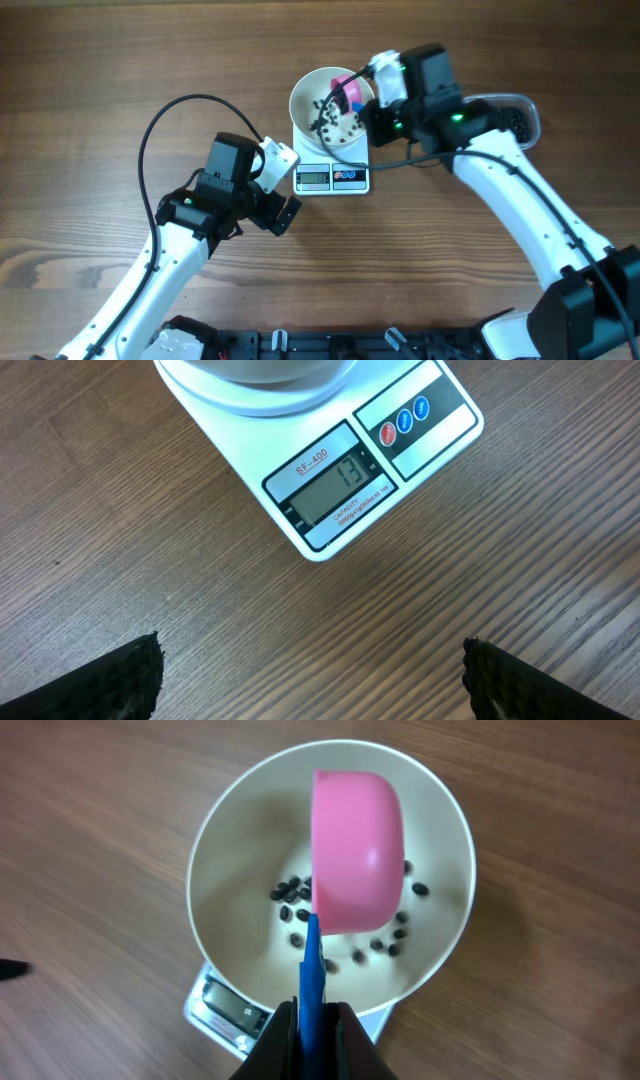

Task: Scoop item into bowl and weigh 150g on scale
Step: 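Carry the filled scoop over the white bowl and tip beans in, then return the pink scoop to the bean tub and scoop beans, right gripper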

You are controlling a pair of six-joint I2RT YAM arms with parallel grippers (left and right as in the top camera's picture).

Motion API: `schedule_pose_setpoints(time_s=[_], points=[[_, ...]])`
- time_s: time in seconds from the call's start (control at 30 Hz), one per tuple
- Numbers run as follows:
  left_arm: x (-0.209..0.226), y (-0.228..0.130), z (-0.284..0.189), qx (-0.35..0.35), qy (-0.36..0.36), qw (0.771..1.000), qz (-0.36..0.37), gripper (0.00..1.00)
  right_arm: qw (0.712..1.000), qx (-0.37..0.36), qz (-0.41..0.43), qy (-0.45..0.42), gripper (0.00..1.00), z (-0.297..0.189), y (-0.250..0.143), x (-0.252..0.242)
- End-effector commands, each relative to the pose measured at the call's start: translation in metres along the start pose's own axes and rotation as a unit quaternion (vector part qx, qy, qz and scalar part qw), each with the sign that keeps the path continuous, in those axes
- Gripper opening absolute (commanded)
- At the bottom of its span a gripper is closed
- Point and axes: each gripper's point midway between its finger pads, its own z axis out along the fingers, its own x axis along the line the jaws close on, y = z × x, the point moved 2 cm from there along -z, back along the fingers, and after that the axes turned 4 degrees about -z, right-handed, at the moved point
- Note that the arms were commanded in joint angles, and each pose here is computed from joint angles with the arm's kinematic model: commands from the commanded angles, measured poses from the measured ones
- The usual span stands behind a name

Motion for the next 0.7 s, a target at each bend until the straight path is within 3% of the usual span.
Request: schedule_pose_setpoints(time_s=[0.0,0.17,0.3,0.47,0.67], points=[[0.002,-0.003,0.002,0.005,0.002,1.000,-0.001,1.00,0.991,-0.021,-0.089,-0.101,0.04,-0.013,0.017,0.003],[0.002,-0.003,0.002,0.005,0.002,1.000,-0.001,1.00,0.955,-0.009,-0.196,-0.225,0.04,-0.021,0.020,0.012],[0.002,-0.003,0.002,0.005,0.002,1.000,-0.001,1.00,0.947,-0.008,-0.221,-0.232,0.04,-0.021,0.022,0.018],[0.002,-0.003,0.002,0.005,0.002,1.000,-0.001,1.00,0.964,-0.050,-0.203,-0.166,0.04,-0.028,0.033,0.035],[0.002,-0.003,0.002,0.005,0.002,1.000,-0.001,1.00,0.979,-0.145,-0.089,-0.113,0.04,-0.119,0.051,-0.012]])
